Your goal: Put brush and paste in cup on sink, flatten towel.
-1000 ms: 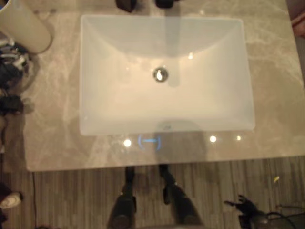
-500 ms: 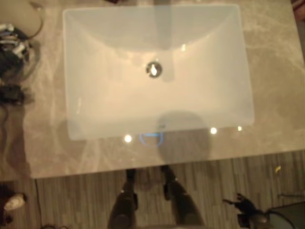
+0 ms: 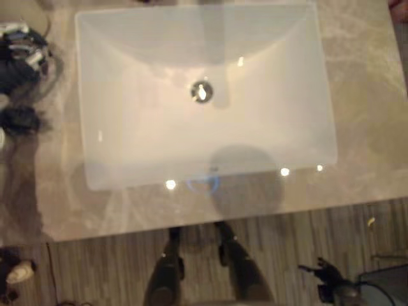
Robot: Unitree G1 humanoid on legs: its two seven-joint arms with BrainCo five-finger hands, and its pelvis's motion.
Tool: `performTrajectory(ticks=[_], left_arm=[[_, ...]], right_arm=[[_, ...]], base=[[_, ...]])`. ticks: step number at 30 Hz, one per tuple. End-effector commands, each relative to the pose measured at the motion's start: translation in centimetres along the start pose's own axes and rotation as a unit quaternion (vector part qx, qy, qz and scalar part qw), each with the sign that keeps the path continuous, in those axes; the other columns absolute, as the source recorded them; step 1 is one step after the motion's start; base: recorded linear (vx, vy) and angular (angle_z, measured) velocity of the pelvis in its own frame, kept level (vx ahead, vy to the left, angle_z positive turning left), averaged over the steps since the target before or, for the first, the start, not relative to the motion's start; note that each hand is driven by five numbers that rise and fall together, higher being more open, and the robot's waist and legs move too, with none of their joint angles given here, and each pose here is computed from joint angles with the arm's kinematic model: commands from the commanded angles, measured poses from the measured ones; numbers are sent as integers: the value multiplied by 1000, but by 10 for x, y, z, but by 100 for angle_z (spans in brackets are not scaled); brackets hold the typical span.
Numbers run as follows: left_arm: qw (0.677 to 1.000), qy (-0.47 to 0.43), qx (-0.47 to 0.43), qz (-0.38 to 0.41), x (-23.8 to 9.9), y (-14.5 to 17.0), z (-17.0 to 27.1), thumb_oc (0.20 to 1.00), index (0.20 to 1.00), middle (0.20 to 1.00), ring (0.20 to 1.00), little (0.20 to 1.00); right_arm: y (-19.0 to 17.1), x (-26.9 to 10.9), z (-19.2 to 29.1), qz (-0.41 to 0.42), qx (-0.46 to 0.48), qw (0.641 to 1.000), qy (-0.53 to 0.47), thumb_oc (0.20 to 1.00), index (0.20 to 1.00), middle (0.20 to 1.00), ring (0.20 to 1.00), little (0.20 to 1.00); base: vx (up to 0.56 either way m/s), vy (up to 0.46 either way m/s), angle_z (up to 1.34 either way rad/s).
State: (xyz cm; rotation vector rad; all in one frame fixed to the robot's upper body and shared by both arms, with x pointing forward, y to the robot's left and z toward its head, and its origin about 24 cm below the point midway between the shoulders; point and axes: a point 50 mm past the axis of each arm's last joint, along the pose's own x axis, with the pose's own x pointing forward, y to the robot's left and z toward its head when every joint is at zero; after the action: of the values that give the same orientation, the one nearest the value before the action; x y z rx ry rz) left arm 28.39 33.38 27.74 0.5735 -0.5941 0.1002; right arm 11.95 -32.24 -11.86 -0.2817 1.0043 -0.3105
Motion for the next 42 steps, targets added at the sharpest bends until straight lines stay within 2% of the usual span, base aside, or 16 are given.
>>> performTrajectory(ticks=[1,6,14,33,42], left_arm=[[1000,12,-10,-7,-11,0,-7,200,200,200,200,200],[999,38,-4,13,-28,9,-18,200,200,200,200,200],[996,43,4,76,-37,30,-21,200,200,200,200,200],[994,-25,35,102,2,38,13,200,200,200,200,200],[992,-36,49,115,4,46,21,200,200,200,200,200]], right_arm=[[-21,-9,-29,-26,-16,999,44,1000,1000,1000,1000,1000],[-19,-9,-27,-21,-24,999,41,1000,1000,1000,1000,1000],[-18,-6,-21,-17,-41,998,36,1000,1000,1000,1000,1000],[-20,-10,-32,-20,-33,998,53,1000,1000,1000,1000,1000],[-20,-11,-36,-21,-27,998,59,1000,1000,1000,1000,1000]], base=[[-3,-18,5],[-17,-12,7],[-34,-6,4],[-2,-1,1],[14,-2,-2]])
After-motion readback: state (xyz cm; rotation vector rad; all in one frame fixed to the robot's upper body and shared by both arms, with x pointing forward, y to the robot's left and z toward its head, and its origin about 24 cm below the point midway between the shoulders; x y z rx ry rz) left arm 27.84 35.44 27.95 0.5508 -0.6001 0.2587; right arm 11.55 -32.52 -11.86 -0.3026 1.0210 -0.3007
